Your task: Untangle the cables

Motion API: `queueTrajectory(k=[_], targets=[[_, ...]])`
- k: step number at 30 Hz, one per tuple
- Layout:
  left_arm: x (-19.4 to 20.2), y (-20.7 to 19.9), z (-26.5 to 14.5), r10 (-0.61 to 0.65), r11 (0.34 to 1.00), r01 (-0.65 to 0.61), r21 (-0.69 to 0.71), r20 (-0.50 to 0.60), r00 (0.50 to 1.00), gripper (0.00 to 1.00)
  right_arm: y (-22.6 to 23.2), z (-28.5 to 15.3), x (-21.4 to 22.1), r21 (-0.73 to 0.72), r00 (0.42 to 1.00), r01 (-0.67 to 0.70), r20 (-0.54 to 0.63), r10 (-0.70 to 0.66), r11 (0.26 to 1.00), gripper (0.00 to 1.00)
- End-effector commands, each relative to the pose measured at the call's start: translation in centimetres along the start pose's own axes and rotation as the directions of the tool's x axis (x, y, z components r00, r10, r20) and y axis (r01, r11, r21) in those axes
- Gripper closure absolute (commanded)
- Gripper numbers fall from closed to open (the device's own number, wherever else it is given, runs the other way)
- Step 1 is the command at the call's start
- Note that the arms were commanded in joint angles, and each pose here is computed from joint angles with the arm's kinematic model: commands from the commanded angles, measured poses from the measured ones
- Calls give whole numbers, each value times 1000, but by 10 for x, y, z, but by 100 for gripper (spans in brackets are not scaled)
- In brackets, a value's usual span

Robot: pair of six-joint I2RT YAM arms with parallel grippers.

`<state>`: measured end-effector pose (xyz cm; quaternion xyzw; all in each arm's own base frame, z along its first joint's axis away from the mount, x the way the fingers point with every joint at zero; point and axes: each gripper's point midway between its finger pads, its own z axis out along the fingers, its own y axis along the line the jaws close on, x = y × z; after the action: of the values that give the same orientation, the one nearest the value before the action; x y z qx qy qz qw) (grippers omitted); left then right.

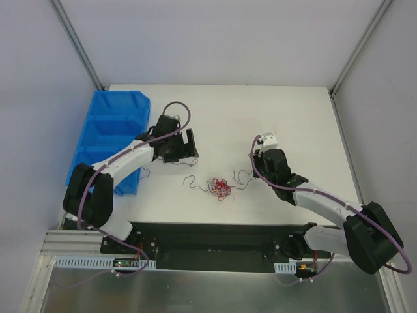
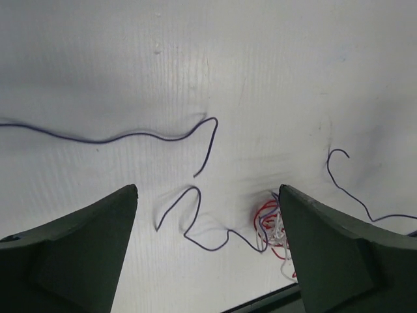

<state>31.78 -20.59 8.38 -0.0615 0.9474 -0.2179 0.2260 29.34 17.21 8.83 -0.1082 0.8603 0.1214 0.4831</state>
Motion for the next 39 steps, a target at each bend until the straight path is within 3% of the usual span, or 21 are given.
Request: queueTrajectory(k=[1, 8, 17, 29, 39], targets=[[-7, 11, -36, 37, 997, -31, -71, 90, 995, 1, 5, -2, -28, -19, 997, -8, 74, 9, 1000, 99], [0, 69, -47, -136, 933, 174, -314, 138, 981, 3, 11, 1, -26, -44, 998, -6, 56, 9, 999, 99], [-1, 124, -47, -100, 818, 209, -536, 225, 969, 1, 7, -1, -27, -31, 998, -8, 66, 10, 999, 99], [0, 134, -11, -169, 830, 222, -512, 149, 974, 1, 7, -1, -27, -31, 998, -9, 69, 12, 999, 99], [1, 125, 4, -215, 867, 265, -422, 163, 963, 1, 9, 0, -27, -39, 998, -8, 67, 11, 999, 99]])
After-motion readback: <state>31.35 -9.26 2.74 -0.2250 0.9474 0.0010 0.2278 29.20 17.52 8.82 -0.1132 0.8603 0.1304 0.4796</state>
